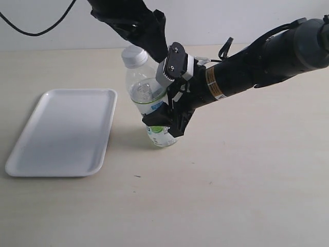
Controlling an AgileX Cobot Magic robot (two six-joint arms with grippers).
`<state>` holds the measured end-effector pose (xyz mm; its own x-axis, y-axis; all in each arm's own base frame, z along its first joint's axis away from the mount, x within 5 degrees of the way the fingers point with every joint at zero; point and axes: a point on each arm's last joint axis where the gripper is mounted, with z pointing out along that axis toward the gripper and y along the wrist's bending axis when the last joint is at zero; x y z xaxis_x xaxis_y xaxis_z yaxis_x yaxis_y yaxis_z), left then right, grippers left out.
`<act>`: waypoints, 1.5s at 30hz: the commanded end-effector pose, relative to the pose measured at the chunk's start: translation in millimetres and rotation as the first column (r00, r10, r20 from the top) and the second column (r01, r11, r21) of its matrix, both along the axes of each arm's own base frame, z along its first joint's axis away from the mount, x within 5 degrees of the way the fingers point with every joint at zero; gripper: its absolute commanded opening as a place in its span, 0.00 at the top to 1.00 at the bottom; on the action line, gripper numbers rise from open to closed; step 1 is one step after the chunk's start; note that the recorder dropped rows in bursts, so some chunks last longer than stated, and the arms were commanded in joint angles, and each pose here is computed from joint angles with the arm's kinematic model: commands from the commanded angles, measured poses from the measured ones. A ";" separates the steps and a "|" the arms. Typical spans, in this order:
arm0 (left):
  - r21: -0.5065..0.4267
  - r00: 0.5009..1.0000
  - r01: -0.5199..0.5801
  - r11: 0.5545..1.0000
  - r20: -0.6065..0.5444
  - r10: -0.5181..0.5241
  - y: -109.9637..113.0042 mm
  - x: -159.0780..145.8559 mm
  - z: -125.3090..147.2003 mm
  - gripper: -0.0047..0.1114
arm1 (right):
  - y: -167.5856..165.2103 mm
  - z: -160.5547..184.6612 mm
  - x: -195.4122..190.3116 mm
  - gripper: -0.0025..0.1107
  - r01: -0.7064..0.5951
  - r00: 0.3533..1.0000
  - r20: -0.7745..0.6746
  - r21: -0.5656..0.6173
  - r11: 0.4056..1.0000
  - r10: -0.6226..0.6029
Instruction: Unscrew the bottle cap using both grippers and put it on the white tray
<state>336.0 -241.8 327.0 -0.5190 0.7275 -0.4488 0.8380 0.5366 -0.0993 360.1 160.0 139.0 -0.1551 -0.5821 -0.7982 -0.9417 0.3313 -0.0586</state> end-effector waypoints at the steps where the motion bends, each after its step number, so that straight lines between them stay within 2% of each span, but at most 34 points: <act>1: 0.001 0.999 0.017 1.000 0.050 -0.017 3.8 -7.8 14.4 0.16 | -2.7 -3.5 -0.3 0.98 -0.002 1.000 0.000 -0.025 1.000 0.002; 5: 0.008 0.998 0.020 1.000 0.061 -0.020 7.7 -8.0 16.2 0.16 | -2.7 -3.5 -0.3 0.98 0.007 1.000 -0.012 -0.020 1.000 -0.008; 7: 0.013 0.999 0.027 1.000 0.036 -0.027 9.5 -8.1 8.7 0.16 | -2.7 -3.5 -0.3 0.98 0.007 1.000 -0.012 -0.020 1.000 -0.008; 8: 0.043 0.998 0.055 0.998 0.018 -0.056 11.0 -9.6 -2.4 0.19 | -2.7 -3.5 -0.3 0.98 0.007 1.000 -0.012 -0.020 1.000 -0.008; 12: 0.055 0.998 0.068 0.996 0.005 -0.068 11.6 -10.6 -8.1 0.26 | -2.7 -3.5 -0.3 0.98 0.007 1.000 -0.012 -0.020 1.000 -0.008; 19: 0.095 0.997 0.065 0.993 0.036 -0.069 16.0 -9.9 -5.7 0.26 | -2.7 -3.5 -0.3 0.98 0.009 1.000 -0.014 -0.020 1.000 -0.009; 28: 0.102 0.997 0.067 0.993 0.041 -0.071 16.3 -9.2 -6.0 0.27 | -2.7 -3.5 -0.3 0.98 0.009 1.000 -0.014 -0.020 1.000 -0.009; 34: 0.101 0.995 0.057 0.993 0.079 -0.065 16.7 -6.6 3.7 0.27 | -2.7 -3.5 -0.3 0.98 0.009 1.000 -0.014 -0.020 1.000 -0.009; 40: 0.116 0.998 0.050 0.992 0.043 -0.056 12.8 -0.3 -11.1 0.27 | -2.7 -3.5 -0.3 0.98 0.009 1.000 -0.014 -0.020 1.000 -0.009; 45: 0.119 0.997 0.053 0.991 0.040 -0.058 12.4 0.3 -12.7 0.27 | -2.7 -3.5 -0.3 0.98 0.009 1.000 -0.014 -0.020 1.000 -0.009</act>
<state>335.1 -230.9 311.3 -0.4547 0.8092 -0.3721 0.8734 0.4869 -0.0085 360.2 159.9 139.0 -0.1689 -0.5781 -0.7983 -0.9390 0.3407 -0.0480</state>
